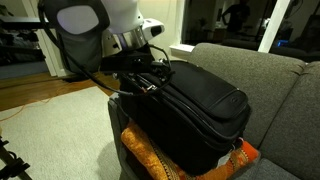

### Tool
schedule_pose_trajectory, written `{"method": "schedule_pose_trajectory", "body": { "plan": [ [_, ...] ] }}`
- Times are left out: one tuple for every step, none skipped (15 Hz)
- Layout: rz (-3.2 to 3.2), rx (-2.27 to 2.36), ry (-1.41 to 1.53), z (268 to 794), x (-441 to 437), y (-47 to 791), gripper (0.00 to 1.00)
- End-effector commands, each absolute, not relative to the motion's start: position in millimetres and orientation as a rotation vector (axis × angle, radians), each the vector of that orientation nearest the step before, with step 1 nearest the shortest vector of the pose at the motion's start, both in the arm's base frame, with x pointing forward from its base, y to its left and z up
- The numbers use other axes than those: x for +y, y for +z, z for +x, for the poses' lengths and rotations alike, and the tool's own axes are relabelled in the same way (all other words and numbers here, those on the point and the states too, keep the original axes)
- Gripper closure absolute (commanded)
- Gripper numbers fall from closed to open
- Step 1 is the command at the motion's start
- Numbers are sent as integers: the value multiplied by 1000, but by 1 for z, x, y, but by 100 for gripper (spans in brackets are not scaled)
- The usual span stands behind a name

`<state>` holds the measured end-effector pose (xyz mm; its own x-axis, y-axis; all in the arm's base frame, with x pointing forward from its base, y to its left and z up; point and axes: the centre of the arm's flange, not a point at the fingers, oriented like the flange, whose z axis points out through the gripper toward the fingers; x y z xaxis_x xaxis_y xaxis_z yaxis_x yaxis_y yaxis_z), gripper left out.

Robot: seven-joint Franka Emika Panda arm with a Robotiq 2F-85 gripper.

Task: Move the zip to the left

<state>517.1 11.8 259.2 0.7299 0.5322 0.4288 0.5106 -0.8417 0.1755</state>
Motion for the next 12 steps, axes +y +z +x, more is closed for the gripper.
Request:
{"method": "schedule_pose_trajectory", "body": {
  "plan": [
    [2866, 796, 760, 511, 17, 264, 0],
    [2868, 784, 762, 512, 17, 264, 0],
    [2872, 768, 759, 512, 16, 263, 0],
    [2876, 756, 756, 513, 16, 262, 0],
    [2880, 741, 754, 513, 15, 262, 0],
    [2884, 728, 748, 512, 15, 261, 0],
    [2889, 719, 741, 511, 14, 260, 0],
    [2895, 706, 736, 511, 14, 259, 0],
    [2900, 693, 731, 511, 14, 258, 0],
    [2908, 678, 727, 512, 13, 257, 0],
    [2917, 665, 722, 512, 14, 256, 0],
    [2923, 654, 717, 513, 14, 254, 0]
  ]
}}
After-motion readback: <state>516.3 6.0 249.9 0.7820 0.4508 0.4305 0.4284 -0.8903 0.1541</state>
